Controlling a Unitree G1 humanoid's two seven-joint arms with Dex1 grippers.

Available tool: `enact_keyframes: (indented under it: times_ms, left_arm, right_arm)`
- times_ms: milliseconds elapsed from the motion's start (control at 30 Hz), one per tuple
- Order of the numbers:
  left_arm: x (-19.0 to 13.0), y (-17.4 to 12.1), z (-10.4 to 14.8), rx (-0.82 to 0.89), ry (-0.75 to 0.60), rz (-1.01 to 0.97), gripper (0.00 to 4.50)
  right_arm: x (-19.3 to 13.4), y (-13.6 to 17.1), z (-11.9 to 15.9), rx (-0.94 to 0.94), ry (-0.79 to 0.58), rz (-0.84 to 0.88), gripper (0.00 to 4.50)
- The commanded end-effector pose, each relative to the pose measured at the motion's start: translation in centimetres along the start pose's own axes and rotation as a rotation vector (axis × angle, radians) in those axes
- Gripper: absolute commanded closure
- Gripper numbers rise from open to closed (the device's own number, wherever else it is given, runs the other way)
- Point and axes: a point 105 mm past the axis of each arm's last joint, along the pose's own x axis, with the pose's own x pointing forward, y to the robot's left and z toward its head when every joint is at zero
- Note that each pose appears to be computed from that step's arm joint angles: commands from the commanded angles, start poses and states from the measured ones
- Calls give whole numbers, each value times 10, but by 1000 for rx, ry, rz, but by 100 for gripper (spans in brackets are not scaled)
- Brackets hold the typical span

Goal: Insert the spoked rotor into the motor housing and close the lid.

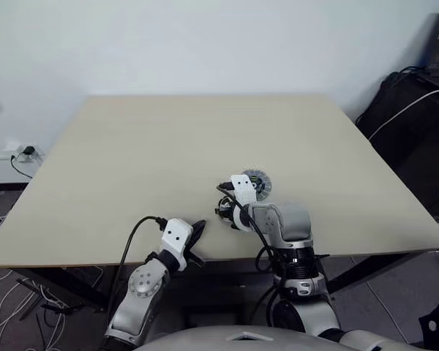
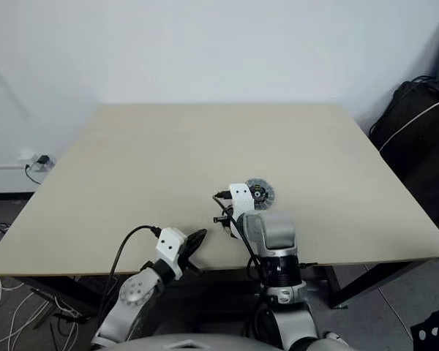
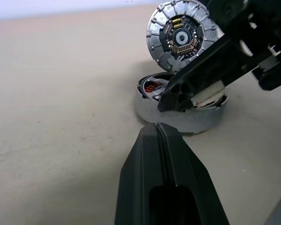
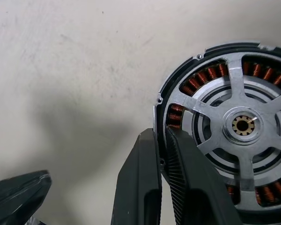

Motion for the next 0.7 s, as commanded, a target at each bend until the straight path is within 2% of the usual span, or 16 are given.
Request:
enact_keyframes:
  times_ms: [33, 300, 500, 700]
  left_arm:
    - [3, 1, 11, 12, -41, 6, 450]
    - [2, 1, 11, 11, -39, 9, 450]
    - [2, 1, 10, 12, -36, 5, 450]
    - [3, 0, 10, 13, -37, -2, 450]
  right_arm:
    - [6, 23, 13, -2, -29, 45, 450]
    - [-3, 63, 31, -80, -107, 227, 207]
    - [-28, 87, 45, -300, -220, 384, 207]
    - [-48, 87, 32, -738, -268, 425, 207]
